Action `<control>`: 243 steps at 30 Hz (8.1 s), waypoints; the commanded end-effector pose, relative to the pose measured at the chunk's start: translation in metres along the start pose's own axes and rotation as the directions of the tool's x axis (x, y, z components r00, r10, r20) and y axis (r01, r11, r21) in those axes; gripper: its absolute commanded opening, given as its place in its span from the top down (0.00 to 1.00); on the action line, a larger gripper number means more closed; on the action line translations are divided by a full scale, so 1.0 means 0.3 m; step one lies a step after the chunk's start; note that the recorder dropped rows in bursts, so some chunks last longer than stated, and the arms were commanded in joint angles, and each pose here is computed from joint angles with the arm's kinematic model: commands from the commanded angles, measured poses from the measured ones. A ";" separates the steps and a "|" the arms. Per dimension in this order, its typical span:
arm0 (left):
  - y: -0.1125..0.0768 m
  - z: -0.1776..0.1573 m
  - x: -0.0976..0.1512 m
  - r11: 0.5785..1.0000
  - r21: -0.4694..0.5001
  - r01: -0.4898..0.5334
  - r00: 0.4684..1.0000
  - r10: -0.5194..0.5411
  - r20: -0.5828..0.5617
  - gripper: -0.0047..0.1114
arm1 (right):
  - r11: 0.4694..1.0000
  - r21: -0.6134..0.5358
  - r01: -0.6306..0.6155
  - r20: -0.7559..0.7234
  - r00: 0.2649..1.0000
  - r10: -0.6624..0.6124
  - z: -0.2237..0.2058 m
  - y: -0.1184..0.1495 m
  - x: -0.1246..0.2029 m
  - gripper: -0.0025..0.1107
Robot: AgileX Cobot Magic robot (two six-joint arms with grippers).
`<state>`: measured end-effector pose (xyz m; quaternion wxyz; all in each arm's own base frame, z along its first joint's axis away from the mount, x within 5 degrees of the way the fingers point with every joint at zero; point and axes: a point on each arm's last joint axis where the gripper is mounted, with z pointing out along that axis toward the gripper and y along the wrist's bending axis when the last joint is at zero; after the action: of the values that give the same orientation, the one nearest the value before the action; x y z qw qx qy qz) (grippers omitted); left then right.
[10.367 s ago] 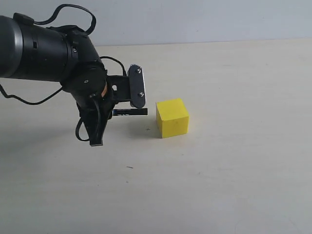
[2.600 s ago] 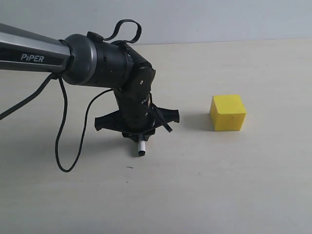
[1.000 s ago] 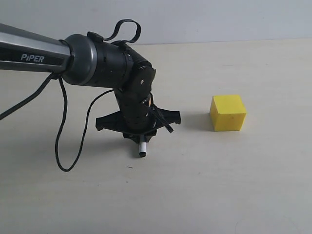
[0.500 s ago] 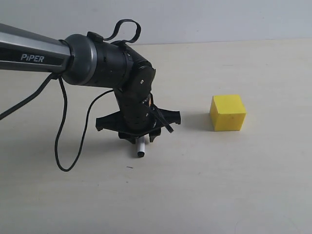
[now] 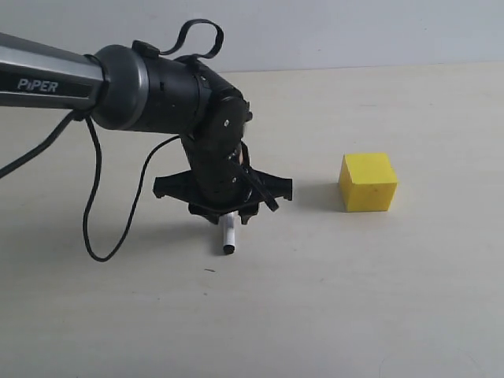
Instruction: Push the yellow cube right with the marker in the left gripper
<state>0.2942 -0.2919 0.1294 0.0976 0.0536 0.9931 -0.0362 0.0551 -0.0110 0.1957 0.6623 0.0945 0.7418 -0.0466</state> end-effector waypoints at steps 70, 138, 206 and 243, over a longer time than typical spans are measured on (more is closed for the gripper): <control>0.598 -0.827 0.655 0.817 0.135 -0.561 0.326 0.068 0.943 0.96 | 1.000 0.008 0.002 0.008 1.000 -0.002 -0.001 -0.002 0.002 0.98; 0.877 -0.975 0.909 0.978 0.111 0.179 -0.167 -0.081 0.983 0.96 | 1.000 0.008 0.002 0.008 1.000 -0.002 -0.001 -0.002 0.002 0.98; 0.852 -0.420 0.836 0.996 0.033 0.077 0.381 -0.060 0.922 0.96 | 1.000 0.008 0.002 0.008 1.000 -0.002 -0.001 -0.002 0.002 0.98; 0.854 -0.400 0.846 0.996 0.028 0.088 0.446 -0.065 0.893 0.96 | 1.000 0.008 0.002 0.008 1.000 -0.002 -0.001 -0.002 0.002 0.98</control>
<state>0.0531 -0.0025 0.1812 0.6001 -0.0175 0.7982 -0.0497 0.0551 -0.0110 0.1957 0.6623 0.0945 0.7418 -0.0466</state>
